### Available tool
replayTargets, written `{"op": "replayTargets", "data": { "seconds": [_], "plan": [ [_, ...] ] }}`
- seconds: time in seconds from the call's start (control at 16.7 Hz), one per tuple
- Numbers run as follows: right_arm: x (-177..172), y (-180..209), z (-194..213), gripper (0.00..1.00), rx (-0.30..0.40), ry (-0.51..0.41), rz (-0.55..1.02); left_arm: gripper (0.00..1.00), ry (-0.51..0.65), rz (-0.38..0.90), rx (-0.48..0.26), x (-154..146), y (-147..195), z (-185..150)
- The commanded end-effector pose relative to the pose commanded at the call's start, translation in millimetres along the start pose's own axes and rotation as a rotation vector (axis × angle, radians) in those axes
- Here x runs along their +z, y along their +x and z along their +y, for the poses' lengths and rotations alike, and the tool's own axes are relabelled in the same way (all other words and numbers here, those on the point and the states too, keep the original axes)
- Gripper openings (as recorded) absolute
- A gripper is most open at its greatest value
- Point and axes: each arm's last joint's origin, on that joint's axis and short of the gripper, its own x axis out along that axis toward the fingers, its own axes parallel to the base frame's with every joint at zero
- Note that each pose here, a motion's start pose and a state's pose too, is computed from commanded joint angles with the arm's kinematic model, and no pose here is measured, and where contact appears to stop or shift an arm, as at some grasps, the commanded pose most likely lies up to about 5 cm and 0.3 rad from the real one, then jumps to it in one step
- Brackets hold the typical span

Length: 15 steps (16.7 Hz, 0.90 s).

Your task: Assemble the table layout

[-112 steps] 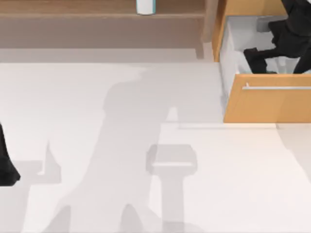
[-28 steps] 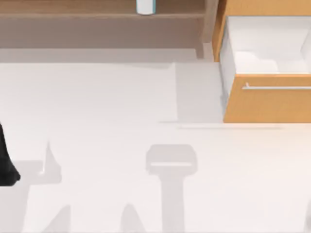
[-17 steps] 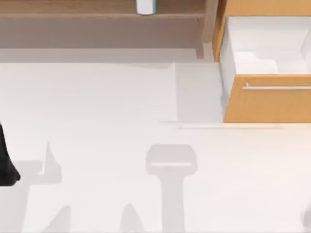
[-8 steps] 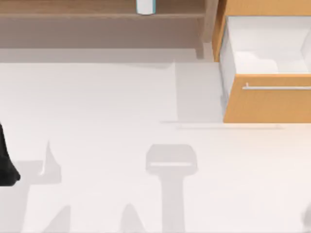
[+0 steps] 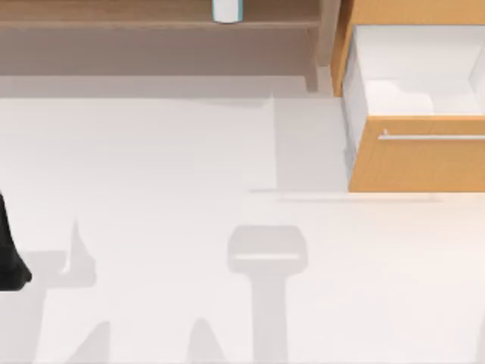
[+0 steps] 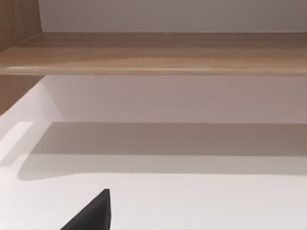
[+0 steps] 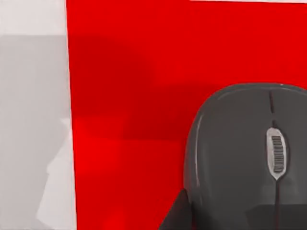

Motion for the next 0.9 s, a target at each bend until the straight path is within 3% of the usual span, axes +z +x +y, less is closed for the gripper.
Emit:
{"op": "replayTargets", "data": {
  "seconds": [0.24,0.9],
  "plan": [
    [0.0,0.0,0.0,0.0,0.0,0.0,0.0,1.0,0.0,0.0,0.0,0.0,0.0,0.0],
    [0.0,0.0,0.0,0.83,0.0,0.0,0.0,1.0,0.0,0.0,0.0,0.0,0.0,0.0]
  ]
}}
